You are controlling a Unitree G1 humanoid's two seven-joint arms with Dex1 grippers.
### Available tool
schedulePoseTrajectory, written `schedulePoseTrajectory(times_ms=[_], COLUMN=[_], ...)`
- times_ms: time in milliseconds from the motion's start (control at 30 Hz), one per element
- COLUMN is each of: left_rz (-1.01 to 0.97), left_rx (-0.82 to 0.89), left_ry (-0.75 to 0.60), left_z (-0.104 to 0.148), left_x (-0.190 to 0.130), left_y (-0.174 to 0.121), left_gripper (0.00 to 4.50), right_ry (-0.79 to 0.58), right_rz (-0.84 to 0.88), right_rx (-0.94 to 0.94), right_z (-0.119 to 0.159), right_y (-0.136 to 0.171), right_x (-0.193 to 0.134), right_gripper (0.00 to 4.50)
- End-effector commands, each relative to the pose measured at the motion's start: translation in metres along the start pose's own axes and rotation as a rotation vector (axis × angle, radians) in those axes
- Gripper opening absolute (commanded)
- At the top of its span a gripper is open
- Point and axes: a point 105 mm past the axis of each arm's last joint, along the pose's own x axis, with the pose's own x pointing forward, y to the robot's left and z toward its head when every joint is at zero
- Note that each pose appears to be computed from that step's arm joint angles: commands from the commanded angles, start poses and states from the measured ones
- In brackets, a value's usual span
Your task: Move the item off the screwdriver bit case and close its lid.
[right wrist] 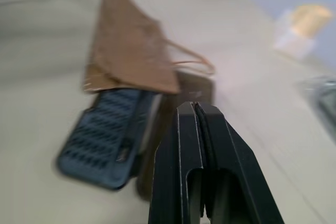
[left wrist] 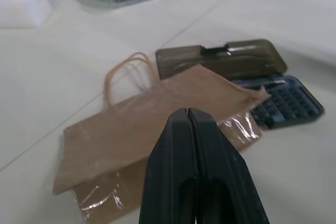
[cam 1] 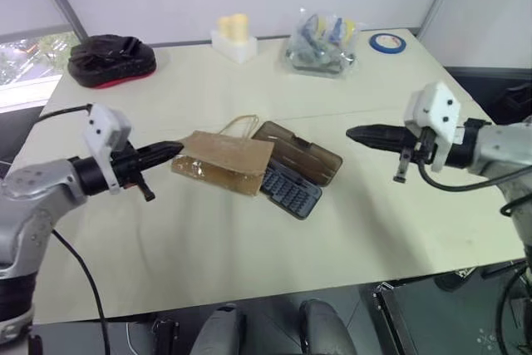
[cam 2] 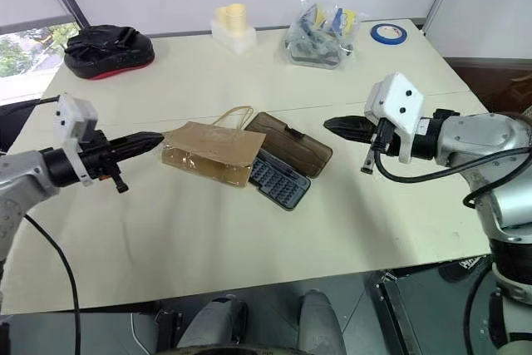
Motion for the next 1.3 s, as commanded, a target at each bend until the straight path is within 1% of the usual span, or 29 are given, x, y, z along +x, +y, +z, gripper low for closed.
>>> schedulePoseTrajectory(times_ms=[33,800,1167,1267,1300], left_rz=[-0.017,-0.005,-0.026,-0.064,-0.077], left_rx=[0.022,-0.002,0.053,0.078,0.097], left_ry=[-0.01,-0.006,0.036,0.053,0.06], left_z=[0.007,0.004,-0.001,-0.003,-0.003], left_x=[-0.005,0.001,0.007,0.009,0.009], left_y=[-0.003,-0.007,-0.007,-0.01,-0.01], left_gripper=[0.0,0.0,0.0,0.86,1.34], right_ry=[-0.028,-0.026,-0.035,-0.033,-0.032], right_rz=[0.027,0.027,0.016,0.013,0.013], right_rx=[-0.05,-0.05,-0.05,-0.051,-0.051], right_z=[0.017,0.016,0.017,0.017,0.016], right_y=[0.003,0.009,0.008,0.008,0.008], right_x=[-0.001,0.004,0.006,0.007,0.007], right_gripper=[0.03,0.03,0.03,0.0,0.0])
